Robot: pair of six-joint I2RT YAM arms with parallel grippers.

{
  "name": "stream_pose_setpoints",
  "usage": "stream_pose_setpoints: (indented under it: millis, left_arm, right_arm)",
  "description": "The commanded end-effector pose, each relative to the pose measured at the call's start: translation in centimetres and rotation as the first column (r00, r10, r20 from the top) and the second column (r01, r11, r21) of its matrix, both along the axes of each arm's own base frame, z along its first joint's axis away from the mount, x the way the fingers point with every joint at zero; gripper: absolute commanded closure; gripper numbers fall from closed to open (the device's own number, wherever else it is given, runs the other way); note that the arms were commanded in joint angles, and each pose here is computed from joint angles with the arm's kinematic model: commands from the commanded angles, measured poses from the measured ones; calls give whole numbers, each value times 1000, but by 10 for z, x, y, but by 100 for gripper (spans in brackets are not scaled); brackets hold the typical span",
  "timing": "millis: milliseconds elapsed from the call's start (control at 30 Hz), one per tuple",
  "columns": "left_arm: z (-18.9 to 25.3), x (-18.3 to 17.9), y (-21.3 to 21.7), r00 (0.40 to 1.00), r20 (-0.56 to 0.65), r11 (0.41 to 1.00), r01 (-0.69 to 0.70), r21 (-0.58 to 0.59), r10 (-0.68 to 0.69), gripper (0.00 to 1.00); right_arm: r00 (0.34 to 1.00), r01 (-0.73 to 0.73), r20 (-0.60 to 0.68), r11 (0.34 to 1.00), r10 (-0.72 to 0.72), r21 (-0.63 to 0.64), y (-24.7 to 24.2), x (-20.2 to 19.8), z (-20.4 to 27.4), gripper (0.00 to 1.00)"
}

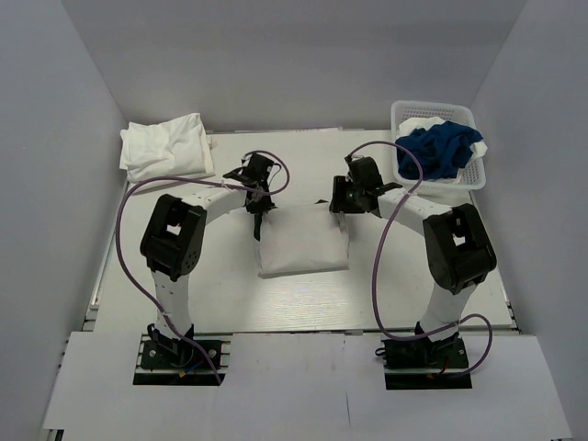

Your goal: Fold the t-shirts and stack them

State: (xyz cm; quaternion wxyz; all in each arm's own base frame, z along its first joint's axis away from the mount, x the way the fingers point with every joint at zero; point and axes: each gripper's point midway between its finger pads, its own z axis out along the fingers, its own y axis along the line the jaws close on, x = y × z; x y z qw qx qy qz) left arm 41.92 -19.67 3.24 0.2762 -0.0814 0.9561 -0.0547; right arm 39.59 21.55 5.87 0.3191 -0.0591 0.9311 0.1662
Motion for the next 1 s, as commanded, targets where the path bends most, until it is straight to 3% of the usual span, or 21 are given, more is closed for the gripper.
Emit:
stream_pose_setpoints:
  millis: [0,67,100,167,200,300,333,400,467,500,633,700,867,967]
  left_arm:
    - [33,21,-6,995,95,999,-1,-53,6,77]
    - [33,21,-6,995,95,999,-1,-53,6,77]
    - [33,20,-7,996,92,998,4,-59,1,83]
    - [31,22,-8,996,91,998,4,-58,1,90]
    - [26,22,-8,997,81,999,4,-54,1,99]
    - [29,25,-9,997,81,999,11,-48,-7,100]
    - [36,32,-8,994,106,999,6,-33,-3,93]
    - [41,39,-7,992,130,1000,6,-19,-4,70]
    - [45,42,-3,990,140,1000,-13,3,12,63]
    - [44,43,-3,991,136,1000,-13,5,12,63]
    - [44,42,-6,991,129,1000,25,5,-26,84]
    - [40,39,-7,993,118,1000,31,3,-31,84]
    - [23,28,8,998,58,997,5,74,-9,61]
    - [17,24,6,999,31,998,8,66,-10,61]
  right_arm:
    - [994,50,93,999,-52,21,1,27,20,48]
    - [995,50,88,999,-51,21,2,28,18,57]
    - [995,48,85,999,-49,18,3,28,16,69]
    - [995,44,84,999,-46,29,4,28,17,76]
    - [995,43,91,999,-45,30,4,29,20,80]
    - [993,25,113,999,-29,40,6,29,26,93]
    - [993,18,117,999,-22,40,6,27,28,100]
    - [992,3,129,999,-9,44,9,27,30,100]
    - [992,6,129,999,-12,44,8,27,29,100]
    - [992,6,128,999,-12,43,8,27,29,100]
    - [993,-15,119,998,7,62,11,23,30,100]
    - [991,-12,130,998,4,63,10,24,34,100]
    - [991,-15,133,998,6,62,9,21,36,100]
    - [992,-21,123,998,14,57,10,19,32,100]
